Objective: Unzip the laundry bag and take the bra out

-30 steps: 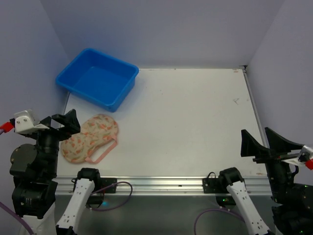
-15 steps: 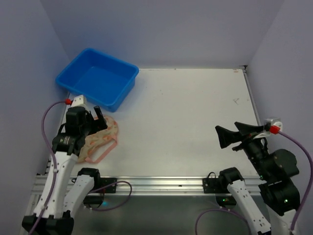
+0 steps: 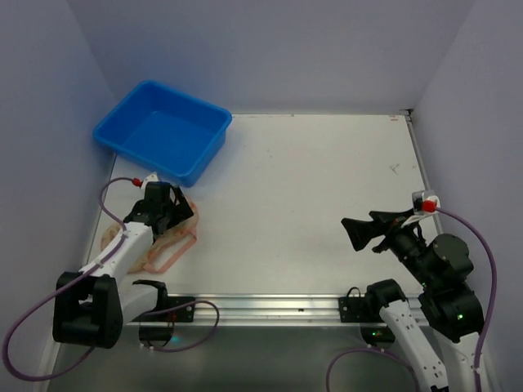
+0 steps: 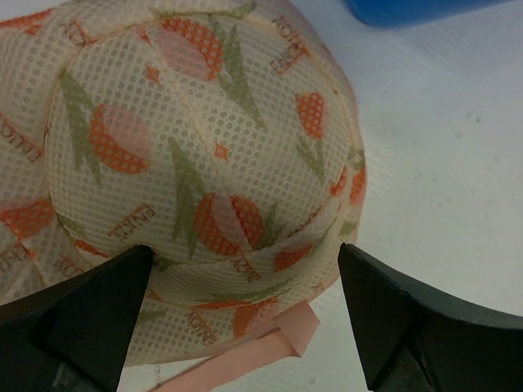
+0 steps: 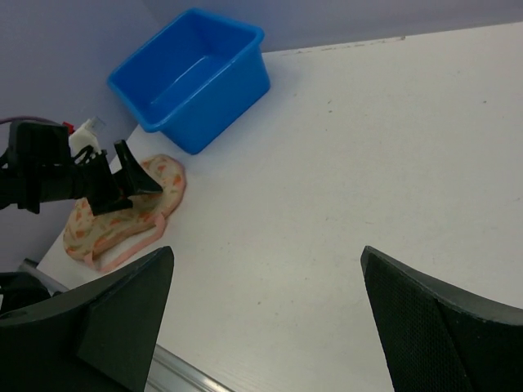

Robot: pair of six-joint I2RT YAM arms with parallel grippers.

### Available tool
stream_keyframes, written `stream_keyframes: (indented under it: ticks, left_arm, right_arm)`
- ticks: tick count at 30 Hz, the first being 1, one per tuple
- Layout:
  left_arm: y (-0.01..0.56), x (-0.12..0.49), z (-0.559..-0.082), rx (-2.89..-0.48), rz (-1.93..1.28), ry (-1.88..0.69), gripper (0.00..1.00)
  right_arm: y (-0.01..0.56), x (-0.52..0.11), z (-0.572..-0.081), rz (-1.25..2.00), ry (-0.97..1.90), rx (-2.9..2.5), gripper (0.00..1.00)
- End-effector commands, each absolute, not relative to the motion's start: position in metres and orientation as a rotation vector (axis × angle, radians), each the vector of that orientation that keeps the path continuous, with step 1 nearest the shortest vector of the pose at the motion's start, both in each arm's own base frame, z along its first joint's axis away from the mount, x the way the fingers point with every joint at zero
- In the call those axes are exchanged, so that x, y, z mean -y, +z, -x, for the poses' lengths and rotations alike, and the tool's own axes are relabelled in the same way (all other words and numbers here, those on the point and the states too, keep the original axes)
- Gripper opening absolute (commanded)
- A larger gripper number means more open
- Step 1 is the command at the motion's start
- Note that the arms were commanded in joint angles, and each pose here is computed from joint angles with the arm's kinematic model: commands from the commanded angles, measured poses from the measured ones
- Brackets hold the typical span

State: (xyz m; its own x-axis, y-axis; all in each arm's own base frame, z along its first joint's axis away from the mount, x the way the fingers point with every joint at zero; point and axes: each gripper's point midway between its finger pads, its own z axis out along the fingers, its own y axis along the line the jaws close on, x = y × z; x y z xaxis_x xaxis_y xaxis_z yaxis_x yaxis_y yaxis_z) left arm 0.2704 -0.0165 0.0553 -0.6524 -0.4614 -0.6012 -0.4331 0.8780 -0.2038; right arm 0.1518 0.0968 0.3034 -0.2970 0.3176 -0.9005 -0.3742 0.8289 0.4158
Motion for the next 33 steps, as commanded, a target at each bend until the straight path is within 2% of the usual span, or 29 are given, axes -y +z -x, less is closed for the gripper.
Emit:
stream_keyframes:
  ticks: [1, 5, 10, 14, 18, 22, 27, 31, 33]
  left_arm:
    - [0.034, 0.029, -0.280, -2.289, 0.711, -0.124, 1.00]
    - [0.006, 0.077, -0.252, -2.390, 0.605, -0.234, 0.99]
    - [-0.003, 0.154, -0.215, -2.443, 0.458, -0.469, 0.98]
    - [0.018, 0.240, -0.195, -2.454, 0.205, -0.619, 0.98]
    - [0.060, 0.336, -0.211, -2.395, -0.025, -0.717, 1.00]
    - [0.101, 0.378, -0.226, -2.291, -0.134, -0.776, 1.00]
    - [0.114, 0.337, -0.229, -2.297, -0.014, -0.624, 1.00]
    - [0.079, 0.276, -0.207, -2.369, 0.145, -0.470, 1.00]
    - [0.072, 0.261, -0.202, -2.376, 0.217, -0.488, 1.00]
  right_arm:
    - [0.311, -0.104, -0.148, 0.078, 0.727, -1.704, 0.99]
    - [0.311, -0.104, -0.147, 0.081, 0.726, -1.693, 0.99]
    - [0.311, -0.104, -0.148, 0.076, 0.735, -1.684, 0.99]
    - [0.303, -0.105, -0.153, 0.061, 0.738, -1.702, 0.99]
    - [0.293, -0.104, -0.160, 0.029, 0.724, -1.733, 0.99]
    - [0.280, -0.107, -0.166, 0.004, 0.736, -1.779, 0.99]
    - [0.245, -0.119, -0.184, -0.033, 0.771, -1.933, 0.99]
    - [0.200, -0.134, -0.205, -0.087, 0.815, -2.101, 0.99]
    - [0.172, -0.144, -0.218, -0.108, 0.818, -2.188, 0.99]
